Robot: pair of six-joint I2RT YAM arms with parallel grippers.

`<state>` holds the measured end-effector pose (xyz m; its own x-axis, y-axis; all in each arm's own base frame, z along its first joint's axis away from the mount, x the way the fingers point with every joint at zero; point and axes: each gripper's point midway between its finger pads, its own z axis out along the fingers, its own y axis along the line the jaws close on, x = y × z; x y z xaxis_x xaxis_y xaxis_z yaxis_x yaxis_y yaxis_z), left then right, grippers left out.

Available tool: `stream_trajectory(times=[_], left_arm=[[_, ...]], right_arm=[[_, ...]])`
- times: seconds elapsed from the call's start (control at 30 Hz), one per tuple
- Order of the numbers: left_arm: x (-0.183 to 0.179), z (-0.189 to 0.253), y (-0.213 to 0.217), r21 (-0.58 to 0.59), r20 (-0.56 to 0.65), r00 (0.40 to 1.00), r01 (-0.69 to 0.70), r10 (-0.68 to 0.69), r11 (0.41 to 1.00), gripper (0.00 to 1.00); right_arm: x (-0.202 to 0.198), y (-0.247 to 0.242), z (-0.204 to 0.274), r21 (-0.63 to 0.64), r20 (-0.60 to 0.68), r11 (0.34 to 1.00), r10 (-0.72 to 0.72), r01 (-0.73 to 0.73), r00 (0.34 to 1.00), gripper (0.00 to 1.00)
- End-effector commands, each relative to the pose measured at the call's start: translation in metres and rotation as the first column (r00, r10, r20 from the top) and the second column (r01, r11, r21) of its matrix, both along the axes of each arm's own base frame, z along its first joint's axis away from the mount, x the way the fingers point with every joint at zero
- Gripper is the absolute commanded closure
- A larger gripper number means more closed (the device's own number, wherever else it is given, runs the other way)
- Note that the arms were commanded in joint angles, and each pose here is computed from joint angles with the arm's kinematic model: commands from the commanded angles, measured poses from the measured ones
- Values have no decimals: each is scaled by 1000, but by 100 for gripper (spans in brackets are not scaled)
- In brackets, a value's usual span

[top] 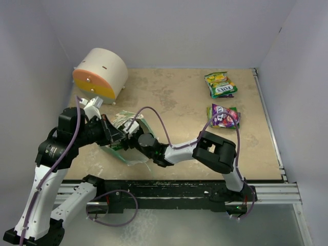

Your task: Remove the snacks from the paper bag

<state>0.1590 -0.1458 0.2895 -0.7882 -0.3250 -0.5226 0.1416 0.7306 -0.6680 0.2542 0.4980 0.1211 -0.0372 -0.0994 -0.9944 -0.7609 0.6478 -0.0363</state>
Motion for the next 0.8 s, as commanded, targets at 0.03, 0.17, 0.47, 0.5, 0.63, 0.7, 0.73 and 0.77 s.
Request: stream_trajectory(times=[0.03,0.17,0.47,0.5,0.63,0.7,0.73,0.77], left_arm=[[5,10,-4,-32,34,999,3,-2,999,100],[5,10,-3,-34,30,1000,-1,2,999,100],[8,13,-6,-43,28,1000,6,-5,999,100],[8,13,-6,-43,29,1000,6,-4,999,100],[10,4,2,0,-5,999,-43,43,999,100],[9,-5,11,48,-36,996,-85,87,995,100],[9,-10,17,79,-50,993,-107,111,991,100],[8,-15,21,105,-68,989,-122,129,987,100]], right_arm=[[27,19,34,105,47,990,-97,92,994,29],[38,27,22,96,37,987,-132,128,991,27],[67,33,-8,83,13,985,-155,154,988,24],[68,35,-10,83,10,986,-146,145,989,24],[69,35,-15,69,7,988,-140,139,990,25],[65,29,-11,75,14,991,-114,113,993,26],[58,28,-7,79,23,995,-70,68,997,26],[51,24,1,90,52,996,-29,25,998,26]])
